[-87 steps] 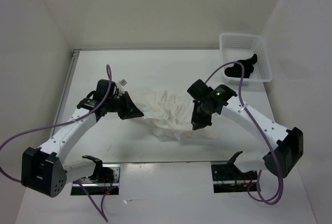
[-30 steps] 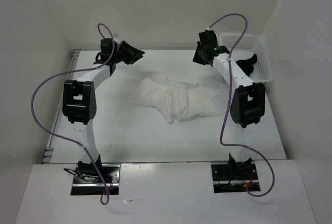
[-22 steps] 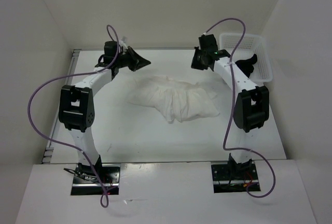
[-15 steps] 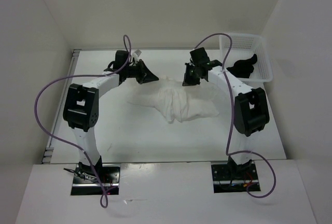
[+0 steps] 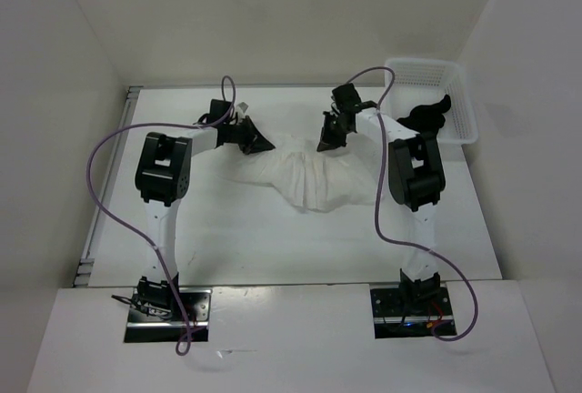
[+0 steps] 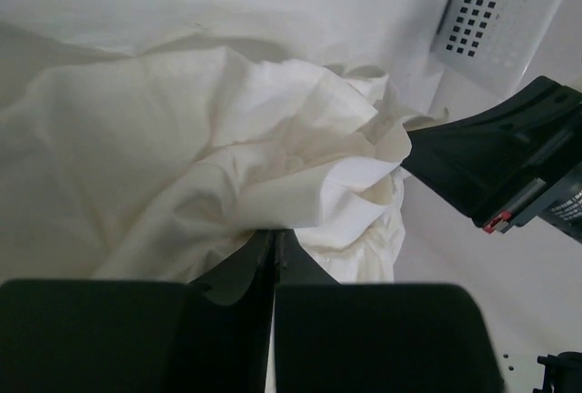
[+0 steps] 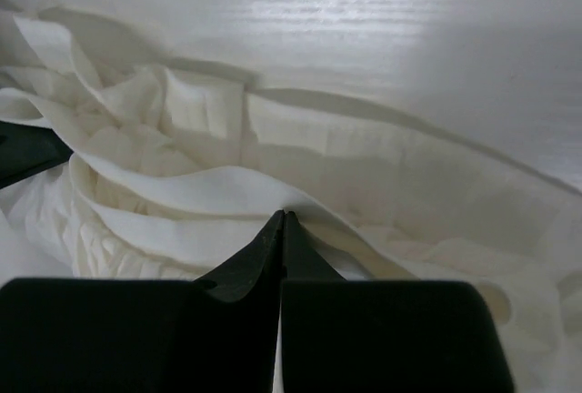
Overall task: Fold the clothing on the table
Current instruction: Fold the skirt
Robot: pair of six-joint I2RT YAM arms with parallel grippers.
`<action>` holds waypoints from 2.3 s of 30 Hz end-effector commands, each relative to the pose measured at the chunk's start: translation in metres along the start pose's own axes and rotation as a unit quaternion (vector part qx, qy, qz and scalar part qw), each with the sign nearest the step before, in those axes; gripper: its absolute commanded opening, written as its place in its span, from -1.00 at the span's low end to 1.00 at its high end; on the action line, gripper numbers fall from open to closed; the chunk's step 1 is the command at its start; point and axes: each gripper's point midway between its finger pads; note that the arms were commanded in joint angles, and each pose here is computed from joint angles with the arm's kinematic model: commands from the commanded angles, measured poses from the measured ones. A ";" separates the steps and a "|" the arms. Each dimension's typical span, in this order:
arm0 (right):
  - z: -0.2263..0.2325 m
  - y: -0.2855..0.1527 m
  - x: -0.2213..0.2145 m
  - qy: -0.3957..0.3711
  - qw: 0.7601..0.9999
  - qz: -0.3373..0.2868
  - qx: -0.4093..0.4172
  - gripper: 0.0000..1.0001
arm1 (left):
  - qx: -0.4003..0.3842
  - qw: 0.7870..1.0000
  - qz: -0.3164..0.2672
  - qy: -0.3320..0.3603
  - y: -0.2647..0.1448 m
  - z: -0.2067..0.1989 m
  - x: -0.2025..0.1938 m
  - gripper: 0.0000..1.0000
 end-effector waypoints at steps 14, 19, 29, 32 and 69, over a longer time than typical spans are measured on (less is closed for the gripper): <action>-0.027 -0.010 0.074 0.002 0.996 -0.077 0.040 -1.00 | 0.028 0.998 -0.055 0.004 0.000 0.038 0.041 -1.00; -0.027 -0.101 0.117 -0.020 0.987 -0.157 0.025 -0.67 | 0.029 0.996 -0.082 -0.011 -0.030 0.045 0.049 -1.00; -0.084 -0.120 0.020 0.053 0.995 -0.079 0.019 0.00 | 0.033 0.992 -0.116 -0.029 -0.080 0.061 0.035 -1.00; -0.078 -0.111 -0.011 0.066 0.996 -0.042 0.048 0.08 | 0.023 0.993 -0.117 -0.020 -0.086 0.052 0.032 -1.00; 0.025 0.033 -0.039 0.019 0.990 0.006 0.140 0.63 | 0.040 0.993 -0.110 -0.022 -0.095 0.058 0.015 -1.00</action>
Point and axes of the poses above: each gripper's point midway between its finger pads, its own y axis out along the fingers, its own z axis along the line the jaws close on, x = y × z, and after that the axes turned 11 degrees about -y, right-handed
